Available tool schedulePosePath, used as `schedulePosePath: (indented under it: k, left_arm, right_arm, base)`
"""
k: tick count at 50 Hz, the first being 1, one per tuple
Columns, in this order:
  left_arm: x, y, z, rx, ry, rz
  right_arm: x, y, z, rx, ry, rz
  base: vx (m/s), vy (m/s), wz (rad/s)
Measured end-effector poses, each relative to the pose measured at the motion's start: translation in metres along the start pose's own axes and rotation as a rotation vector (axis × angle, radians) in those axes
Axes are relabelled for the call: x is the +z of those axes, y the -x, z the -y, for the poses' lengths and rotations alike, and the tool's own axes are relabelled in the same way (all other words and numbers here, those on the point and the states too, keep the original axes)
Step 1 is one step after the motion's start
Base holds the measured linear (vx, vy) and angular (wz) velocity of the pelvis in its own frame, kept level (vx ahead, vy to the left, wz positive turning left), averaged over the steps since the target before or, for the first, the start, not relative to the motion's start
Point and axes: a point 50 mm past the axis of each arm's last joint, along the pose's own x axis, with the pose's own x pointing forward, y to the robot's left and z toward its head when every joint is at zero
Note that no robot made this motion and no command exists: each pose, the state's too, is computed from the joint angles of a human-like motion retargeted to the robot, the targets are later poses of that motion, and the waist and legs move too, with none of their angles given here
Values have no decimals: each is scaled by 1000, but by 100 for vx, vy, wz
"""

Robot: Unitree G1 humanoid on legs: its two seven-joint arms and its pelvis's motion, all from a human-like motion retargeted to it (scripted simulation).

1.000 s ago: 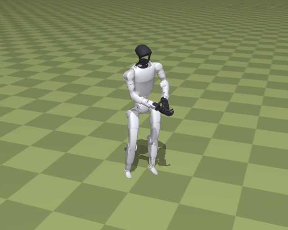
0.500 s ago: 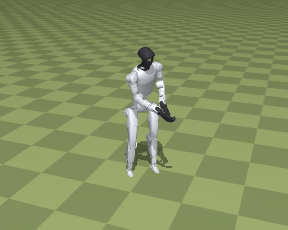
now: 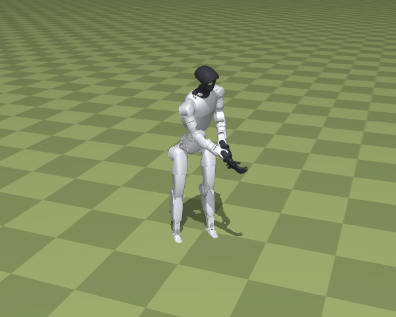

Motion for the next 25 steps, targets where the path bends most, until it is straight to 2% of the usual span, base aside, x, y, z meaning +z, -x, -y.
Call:
schedulePosePath:
  k: [8,17,25]
  left_arm:
    - [-6,5,-4,18,61,-35]
    - [-3,12,-18,37,23,20]
    - [7,10,-18,-20,-76,98]
  right_arm:
    - [-34,33,2,102,-34,-82]
    - [-71,90,25,150,-33,-190]
    - [-70,94,20,149,6,-173]
  base:
    - [0,0,0]
    - [0,0,0]
    - [0,0,0]
